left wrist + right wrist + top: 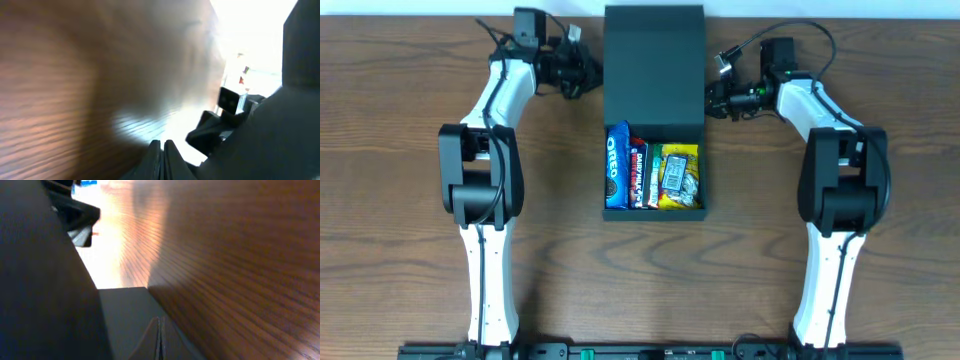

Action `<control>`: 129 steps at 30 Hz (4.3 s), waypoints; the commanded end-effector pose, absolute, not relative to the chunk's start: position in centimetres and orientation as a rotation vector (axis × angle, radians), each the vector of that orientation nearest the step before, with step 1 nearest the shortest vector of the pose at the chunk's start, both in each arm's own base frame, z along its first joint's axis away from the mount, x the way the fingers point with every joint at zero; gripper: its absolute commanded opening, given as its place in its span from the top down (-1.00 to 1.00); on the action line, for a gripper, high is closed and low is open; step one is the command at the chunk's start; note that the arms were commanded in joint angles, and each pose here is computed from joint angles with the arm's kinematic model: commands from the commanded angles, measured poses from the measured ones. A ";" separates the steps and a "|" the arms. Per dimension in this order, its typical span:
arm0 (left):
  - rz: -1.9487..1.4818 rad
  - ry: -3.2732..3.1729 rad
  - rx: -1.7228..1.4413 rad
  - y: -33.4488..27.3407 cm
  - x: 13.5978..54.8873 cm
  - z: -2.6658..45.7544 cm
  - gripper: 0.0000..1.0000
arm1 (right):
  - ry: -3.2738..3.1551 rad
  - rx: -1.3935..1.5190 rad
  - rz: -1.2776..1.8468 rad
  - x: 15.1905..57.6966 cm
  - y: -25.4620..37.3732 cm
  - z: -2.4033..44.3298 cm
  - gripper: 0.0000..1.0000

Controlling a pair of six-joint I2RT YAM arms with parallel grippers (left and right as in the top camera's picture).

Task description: Pack container

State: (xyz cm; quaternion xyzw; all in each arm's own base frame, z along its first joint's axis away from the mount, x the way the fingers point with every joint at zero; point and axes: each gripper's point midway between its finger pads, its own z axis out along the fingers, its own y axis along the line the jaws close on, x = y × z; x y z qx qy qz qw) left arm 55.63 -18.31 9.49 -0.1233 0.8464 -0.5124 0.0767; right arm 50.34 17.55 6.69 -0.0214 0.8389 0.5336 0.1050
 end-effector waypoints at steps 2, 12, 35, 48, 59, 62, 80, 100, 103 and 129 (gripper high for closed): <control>-1.644 2.404 -0.103 -19.7 55.8 14.8 0.88 | 2.264 -0.300 1.528 50.6 17.6 15.6 0.97; -1.670 2.237 0.185 -20.3 54.1 22.2 0.89 | 2.121 -0.430 1.434 48.9 17.2 24.2 0.97; -1.019 2.585 0.528 -20.0 43.6 23.1 0.89 | 2.576 -0.489 0.708 40.5 13.6 22.9 0.97; -0.822 2.461 0.510 -17.9 41.4 30.3 -0.15 | 2.295 -0.487 0.467 38.6 11.4 32.8 -0.86; -0.813 2.435 0.507 -17.6 40.3 32.0 -0.90 | 2.286 -0.434 0.323 39.1 9.5 33.3 -0.99; -0.813 2.435 0.507 -17.6 40.3 32.0 -0.90 | 2.286 -0.434 0.323 39.1 9.5 33.3 -0.98; -0.788 2.459 0.493 -17.2 40.2 31.6 -0.91 | 2.286 -0.434 0.323 39.1 9.5 33.3 -0.98; -0.052 2.213 0.226 -6.1 34.8 40.7 -0.90 | 2.286 -0.434 0.323 39.1 9.5 33.3 -0.98; 0.002 2.171 0.173 -4.3 32.9 40.7 -0.90 | 2.286 -0.434 0.323 39.1 9.5 33.3 -0.98; -0.110 2.053 -0.260 0.4 19.1 22.4 -0.91 | 2.286 -0.434 0.323 39.1 9.5 33.3 -0.98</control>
